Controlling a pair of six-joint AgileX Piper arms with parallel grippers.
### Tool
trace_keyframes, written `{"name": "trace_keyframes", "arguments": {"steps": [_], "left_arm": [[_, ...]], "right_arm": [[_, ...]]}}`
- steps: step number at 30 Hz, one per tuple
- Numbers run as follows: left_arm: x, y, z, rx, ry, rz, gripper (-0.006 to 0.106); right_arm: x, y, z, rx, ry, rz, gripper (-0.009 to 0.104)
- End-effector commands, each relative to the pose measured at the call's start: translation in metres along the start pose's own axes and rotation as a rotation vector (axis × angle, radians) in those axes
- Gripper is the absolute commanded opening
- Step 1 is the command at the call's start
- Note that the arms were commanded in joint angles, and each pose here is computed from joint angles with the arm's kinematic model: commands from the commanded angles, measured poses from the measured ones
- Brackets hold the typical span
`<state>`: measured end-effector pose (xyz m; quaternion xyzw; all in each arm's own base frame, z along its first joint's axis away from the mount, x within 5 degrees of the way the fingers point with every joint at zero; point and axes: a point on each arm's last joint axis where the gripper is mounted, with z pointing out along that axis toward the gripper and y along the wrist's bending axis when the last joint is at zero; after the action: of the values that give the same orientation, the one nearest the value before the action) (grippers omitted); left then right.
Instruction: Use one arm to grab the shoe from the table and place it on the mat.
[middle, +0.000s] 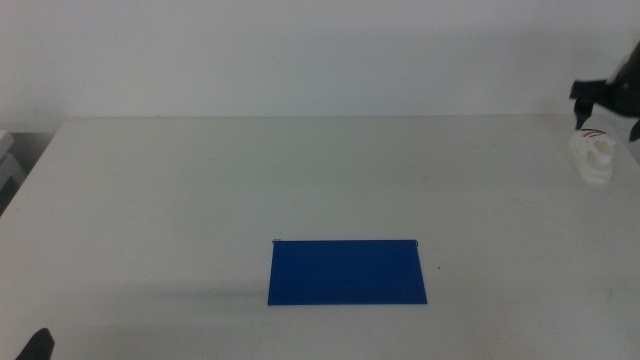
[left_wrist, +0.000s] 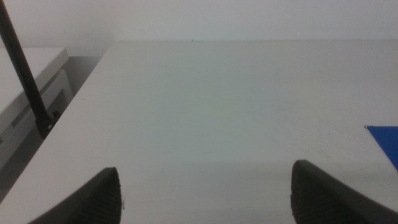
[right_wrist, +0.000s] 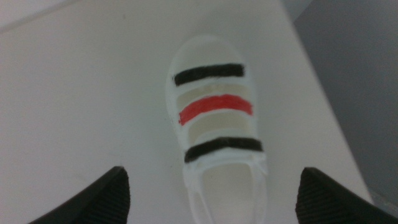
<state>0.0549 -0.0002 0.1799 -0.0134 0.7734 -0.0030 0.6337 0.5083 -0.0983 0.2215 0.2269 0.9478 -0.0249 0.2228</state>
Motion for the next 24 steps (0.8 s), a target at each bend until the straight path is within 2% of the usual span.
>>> {"name": "trace_keyframes", "arguments": {"steps": [1, 7, 10, 13, 16, 18, 19, 24], "left_arm": [[-0.005, 0.000, -0.001, 0.001, -0.087, -0.010, 0.094], [-0.005, 0.000, -0.001, 0.001, -0.087, -0.010, 0.094], [-0.005, 0.000, -0.001, 0.001, -0.087, -0.010, 0.094], [-0.005, 0.000, -0.001, 0.001, -0.087, -0.010, 0.094], [-0.005, 0.000, -0.001, 0.001, -0.087, -0.010, 0.094], [-0.005, 0.000, -0.001, 0.001, -0.087, -0.010, 0.094], [-0.005, 0.000, -0.001, 0.001, -0.087, -0.010, 0.094], [-0.005, 0.000, -0.001, 0.001, -0.087, -0.010, 0.094]], "right_arm": [[-0.017, -0.002, -0.031, -0.021, -0.122, -0.015, 0.078], [-0.013, -0.003, -0.008, -0.008, -0.091, -0.023, 0.077], [-0.012, -0.005, 0.001, -0.003, -0.075, -0.024, 0.071], [-0.010, -0.005, 0.006, 0.002, -0.066, -0.036, 0.056], [-0.011, -0.007, 0.008, 0.004, -0.070, -0.035, 0.027], [-0.011, -0.007, 0.007, 0.004, -0.069, -0.046, 0.002], [-0.011, -0.007, 0.006, 0.006, -0.067, -0.053, -0.004], [-0.009, 0.004, -0.023, -0.014, -0.056, -0.085, -0.004]]}}
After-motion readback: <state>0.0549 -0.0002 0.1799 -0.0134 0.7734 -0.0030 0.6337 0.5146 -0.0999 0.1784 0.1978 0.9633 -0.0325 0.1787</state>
